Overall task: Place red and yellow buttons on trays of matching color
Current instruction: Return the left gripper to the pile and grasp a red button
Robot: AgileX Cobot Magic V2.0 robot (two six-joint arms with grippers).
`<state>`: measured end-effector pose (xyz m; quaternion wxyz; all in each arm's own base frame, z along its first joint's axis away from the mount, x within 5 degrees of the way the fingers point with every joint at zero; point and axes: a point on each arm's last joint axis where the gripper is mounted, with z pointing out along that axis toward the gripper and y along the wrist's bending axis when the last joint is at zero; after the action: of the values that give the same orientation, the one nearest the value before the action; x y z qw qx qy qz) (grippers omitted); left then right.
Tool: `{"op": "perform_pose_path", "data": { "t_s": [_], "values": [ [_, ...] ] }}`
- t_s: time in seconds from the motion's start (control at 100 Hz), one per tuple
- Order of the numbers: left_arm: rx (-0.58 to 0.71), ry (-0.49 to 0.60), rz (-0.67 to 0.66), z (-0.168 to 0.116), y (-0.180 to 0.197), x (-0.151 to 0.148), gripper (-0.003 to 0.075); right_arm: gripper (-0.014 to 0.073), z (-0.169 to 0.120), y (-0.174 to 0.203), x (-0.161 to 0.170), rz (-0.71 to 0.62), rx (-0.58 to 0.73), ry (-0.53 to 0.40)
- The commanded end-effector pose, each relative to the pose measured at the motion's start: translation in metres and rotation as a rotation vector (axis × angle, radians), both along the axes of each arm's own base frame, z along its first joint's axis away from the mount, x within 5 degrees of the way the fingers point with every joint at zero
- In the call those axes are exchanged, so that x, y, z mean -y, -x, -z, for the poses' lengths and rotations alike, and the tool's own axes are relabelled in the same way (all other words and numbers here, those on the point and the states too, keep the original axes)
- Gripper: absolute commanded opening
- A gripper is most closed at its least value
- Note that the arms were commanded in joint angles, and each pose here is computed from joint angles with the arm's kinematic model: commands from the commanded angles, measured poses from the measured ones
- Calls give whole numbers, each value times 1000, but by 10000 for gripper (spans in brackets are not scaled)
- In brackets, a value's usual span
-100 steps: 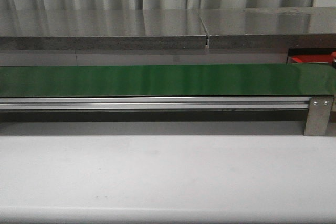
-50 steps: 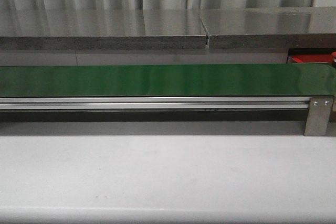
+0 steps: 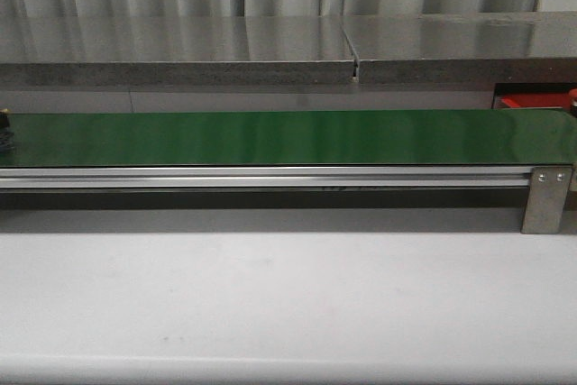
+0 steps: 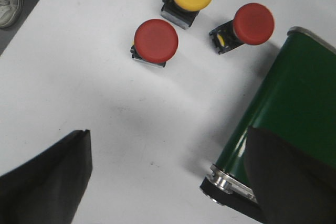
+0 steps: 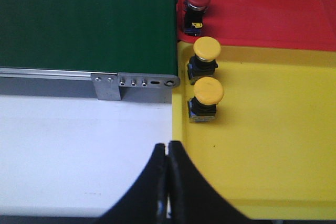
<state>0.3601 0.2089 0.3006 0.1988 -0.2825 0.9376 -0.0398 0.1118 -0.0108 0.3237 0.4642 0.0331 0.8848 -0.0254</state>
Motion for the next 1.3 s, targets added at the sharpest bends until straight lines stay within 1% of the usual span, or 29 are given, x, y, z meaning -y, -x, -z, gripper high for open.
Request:
{"op": "perform_pose_path", "data": {
  "t_s": [0.0, 0.27, 0.47, 0.71, 0.96, 1.01, 1.05, 1.13, 1.18, 1.29],
  "values": [
    [88, -44, -5, -17, -2, -3, 587, -117, -14, -2, 1, -1, 85, 25],
    [103, -1, 0, 19, -24, -12, 587, -117, -14, -2, 1, -1, 85, 25],
    [136, -23, -14, 31, -33, -18, 587, -117, -14, -2, 1, -1, 85, 25],
    [133, -26, -26, 57, -44, -26, 587, -117, -14, -2, 1, -1, 85, 25],
    [179, -62, -43, 67, -52, -32, 580, -117, -14, -2, 1, -1, 85, 25],
    [189, -71, -45, 68, -53, -33, 558, -117, -14, -2, 1, -1, 85, 25],
    [197, -77, -48, 68, -54, -34, 526, -117, -14, -2, 1, -1, 85, 25],
    [200, -74, -50, 71, -56, -34, 447, -117, -14, -2, 1, -1, 85, 25],
    [200, -74, -47, 73, -58, -33, 384, -117, -14, -2, 1, -1, 85, 25],
    [220, -87, -44, 72, -62, -30, 283, -117, -14, -2, 1, -1, 85, 25]
  ]
}}
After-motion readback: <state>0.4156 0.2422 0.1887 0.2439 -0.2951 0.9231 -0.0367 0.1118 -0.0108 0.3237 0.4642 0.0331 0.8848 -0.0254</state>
